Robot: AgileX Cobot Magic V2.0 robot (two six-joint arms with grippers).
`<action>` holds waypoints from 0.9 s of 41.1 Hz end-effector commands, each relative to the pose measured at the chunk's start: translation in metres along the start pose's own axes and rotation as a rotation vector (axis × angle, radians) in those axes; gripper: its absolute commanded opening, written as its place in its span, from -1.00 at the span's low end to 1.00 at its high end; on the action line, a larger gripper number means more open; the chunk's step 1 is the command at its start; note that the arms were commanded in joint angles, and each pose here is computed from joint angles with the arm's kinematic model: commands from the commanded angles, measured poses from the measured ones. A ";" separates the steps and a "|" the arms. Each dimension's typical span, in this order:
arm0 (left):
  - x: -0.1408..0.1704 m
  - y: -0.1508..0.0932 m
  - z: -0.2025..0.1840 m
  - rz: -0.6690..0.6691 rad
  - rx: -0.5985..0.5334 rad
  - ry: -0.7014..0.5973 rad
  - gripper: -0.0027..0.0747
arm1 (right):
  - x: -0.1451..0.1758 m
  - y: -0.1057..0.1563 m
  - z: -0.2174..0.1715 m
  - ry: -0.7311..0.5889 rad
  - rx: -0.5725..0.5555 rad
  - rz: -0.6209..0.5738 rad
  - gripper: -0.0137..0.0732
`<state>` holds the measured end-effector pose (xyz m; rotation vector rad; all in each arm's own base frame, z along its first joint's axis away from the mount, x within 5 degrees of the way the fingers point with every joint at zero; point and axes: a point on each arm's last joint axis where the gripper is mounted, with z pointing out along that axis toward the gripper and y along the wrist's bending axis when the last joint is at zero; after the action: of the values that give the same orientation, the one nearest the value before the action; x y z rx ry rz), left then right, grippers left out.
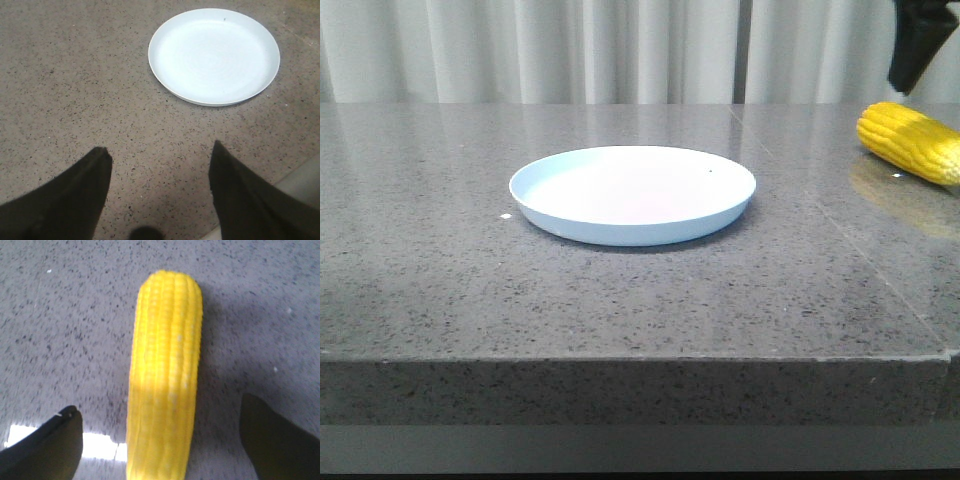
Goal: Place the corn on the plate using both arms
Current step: 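Lower the right gripper onto the yellow corn cob and grasp it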
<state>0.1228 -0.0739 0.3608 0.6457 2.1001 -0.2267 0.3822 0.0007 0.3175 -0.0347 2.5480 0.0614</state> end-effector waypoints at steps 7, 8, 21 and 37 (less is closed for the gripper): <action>-0.014 0.000 -0.006 -0.010 0.000 -0.105 0.15 | -0.024 -0.003 0.019 -0.049 0.001 -0.004 0.82; -0.014 0.000 -0.006 -0.010 0.000 -0.105 0.15 | -0.024 -0.004 0.023 -0.042 0.001 -0.004 0.82; -0.014 0.000 -0.006 -0.010 0.000 -0.105 0.15 | -0.017 -0.004 0.042 0.038 -0.004 -0.004 0.50; -0.014 0.000 -0.006 -0.010 0.000 -0.105 0.15 | -0.035 0.010 0.003 0.053 -0.043 -0.029 -0.18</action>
<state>0.1229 -0.0740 0.3609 0.6454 2.0986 -0.2272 0.4239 0.0033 0.2842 -0.0547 2.7168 0.0889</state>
